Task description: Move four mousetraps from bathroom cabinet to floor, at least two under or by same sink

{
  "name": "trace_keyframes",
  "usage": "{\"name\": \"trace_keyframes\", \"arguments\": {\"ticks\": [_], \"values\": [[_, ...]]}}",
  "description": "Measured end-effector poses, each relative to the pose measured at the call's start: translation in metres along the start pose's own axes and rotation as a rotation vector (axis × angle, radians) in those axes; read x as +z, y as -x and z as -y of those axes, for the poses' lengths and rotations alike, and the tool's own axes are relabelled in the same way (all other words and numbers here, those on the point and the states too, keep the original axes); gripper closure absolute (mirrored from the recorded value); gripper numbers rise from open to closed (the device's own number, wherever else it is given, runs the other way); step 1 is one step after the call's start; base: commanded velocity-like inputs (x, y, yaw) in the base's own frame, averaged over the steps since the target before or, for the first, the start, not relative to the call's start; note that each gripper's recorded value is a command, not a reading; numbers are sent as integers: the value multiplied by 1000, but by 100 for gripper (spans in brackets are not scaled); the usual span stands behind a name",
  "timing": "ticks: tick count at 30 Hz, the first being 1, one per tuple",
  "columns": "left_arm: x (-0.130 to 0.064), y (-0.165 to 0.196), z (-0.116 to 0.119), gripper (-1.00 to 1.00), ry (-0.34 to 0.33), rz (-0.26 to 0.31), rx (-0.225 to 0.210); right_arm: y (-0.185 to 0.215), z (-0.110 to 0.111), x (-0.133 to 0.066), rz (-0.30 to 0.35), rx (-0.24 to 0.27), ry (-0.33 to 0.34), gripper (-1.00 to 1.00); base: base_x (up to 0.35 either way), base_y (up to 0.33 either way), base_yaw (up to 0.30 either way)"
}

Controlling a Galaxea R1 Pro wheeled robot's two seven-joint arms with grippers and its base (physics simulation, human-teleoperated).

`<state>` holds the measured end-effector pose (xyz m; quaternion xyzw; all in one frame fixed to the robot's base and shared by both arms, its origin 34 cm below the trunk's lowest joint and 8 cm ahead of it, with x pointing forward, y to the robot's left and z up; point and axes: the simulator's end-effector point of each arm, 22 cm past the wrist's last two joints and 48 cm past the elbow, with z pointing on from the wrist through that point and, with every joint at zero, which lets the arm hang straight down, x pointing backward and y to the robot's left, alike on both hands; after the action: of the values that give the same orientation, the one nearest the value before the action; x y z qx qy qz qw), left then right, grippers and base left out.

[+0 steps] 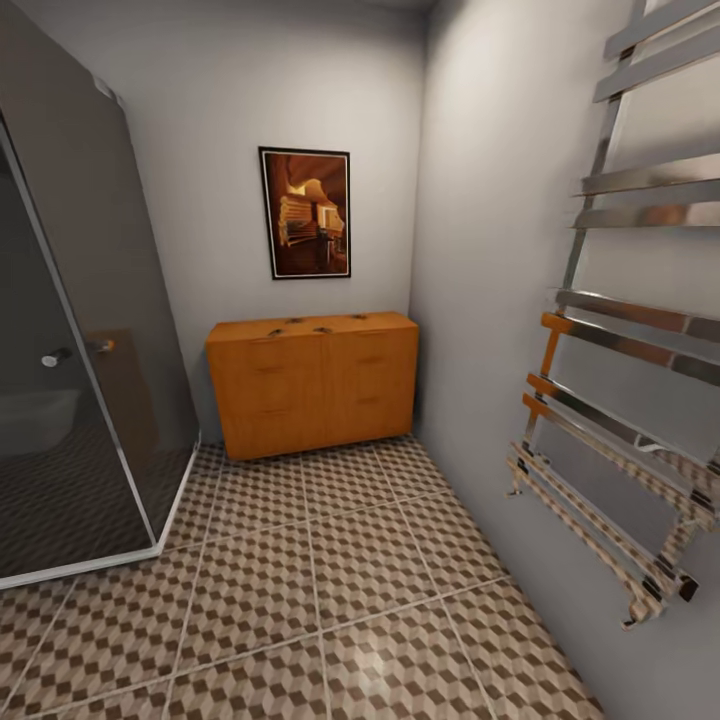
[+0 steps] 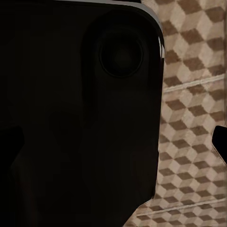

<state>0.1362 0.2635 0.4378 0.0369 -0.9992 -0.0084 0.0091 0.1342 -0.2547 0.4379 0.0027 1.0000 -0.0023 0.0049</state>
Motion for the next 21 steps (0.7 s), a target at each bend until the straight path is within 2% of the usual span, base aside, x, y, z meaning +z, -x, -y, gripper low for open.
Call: {"name": "trace_keyframes", "arguments": {"ticks": [4, 10, 21], "values": [[0, 0, 0, -100, 0, 0, 0, 0, 0, 0, 0, 1, 0, -100, 332, 0, 14], [0, 0, -1, -100, 1, 1, 0, 1, 0, 0, 2, 5, -1, -100, 332, 0, 127], [0, 1, -1, -100, 1, 2, 0, 1, 1, 0, 4, 7, -2, -100, 332, 0, 13]]}}
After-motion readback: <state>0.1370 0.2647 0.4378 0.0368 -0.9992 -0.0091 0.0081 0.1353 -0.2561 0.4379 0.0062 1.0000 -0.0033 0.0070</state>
